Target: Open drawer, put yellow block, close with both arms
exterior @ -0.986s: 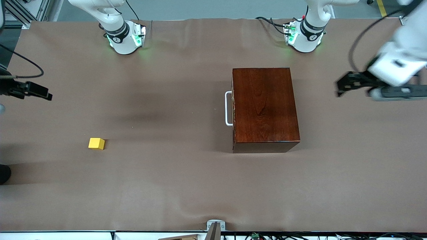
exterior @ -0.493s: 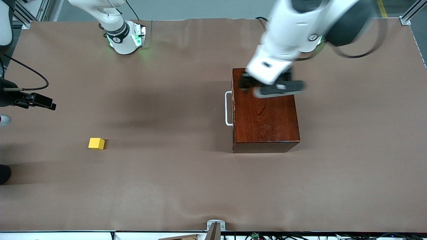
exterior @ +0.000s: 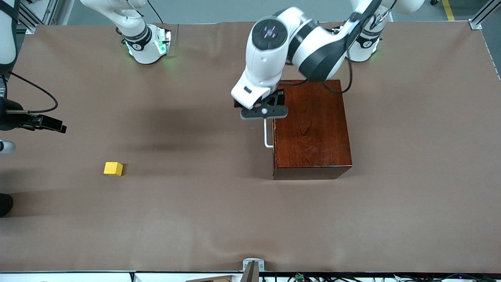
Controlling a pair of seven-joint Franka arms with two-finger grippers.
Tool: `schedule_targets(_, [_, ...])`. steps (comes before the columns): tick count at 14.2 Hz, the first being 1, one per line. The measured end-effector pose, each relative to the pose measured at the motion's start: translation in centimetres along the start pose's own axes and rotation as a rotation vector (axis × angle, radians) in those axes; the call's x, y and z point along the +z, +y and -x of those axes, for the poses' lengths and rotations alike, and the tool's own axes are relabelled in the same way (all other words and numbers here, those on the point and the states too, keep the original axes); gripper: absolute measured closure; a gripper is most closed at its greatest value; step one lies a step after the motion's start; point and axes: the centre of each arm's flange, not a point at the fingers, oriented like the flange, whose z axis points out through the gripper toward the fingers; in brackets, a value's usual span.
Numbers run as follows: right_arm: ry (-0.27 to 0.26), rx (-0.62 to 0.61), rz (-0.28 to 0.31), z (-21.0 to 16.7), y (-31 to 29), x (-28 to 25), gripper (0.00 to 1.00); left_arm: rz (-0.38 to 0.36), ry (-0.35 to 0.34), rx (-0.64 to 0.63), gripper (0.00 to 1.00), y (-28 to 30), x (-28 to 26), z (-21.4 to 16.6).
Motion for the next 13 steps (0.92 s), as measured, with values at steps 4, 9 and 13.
schedule_targets(4, [-0.011, 0.004, 0.0, -0.4, 0.2, 0.7, 0.0, -0.043, 0.011, 0.052, 0.0, 2.4, 5.1, 0.8])
schedule_targets(9, [-0.018, 0.003, 0.0, -0.6, 0.1, 1.2, 0.0, -0.139, 0.059, 0.101, 0.0, 2.5, 8.7, 0.5])
schedule_targets(13, [-0.026, 0.001, 0.001, -0.9, 0.0, 1.7, 0.0, -0.171, 0.046, 0.126, 0.0, 3.3, 11.2, 1.3])
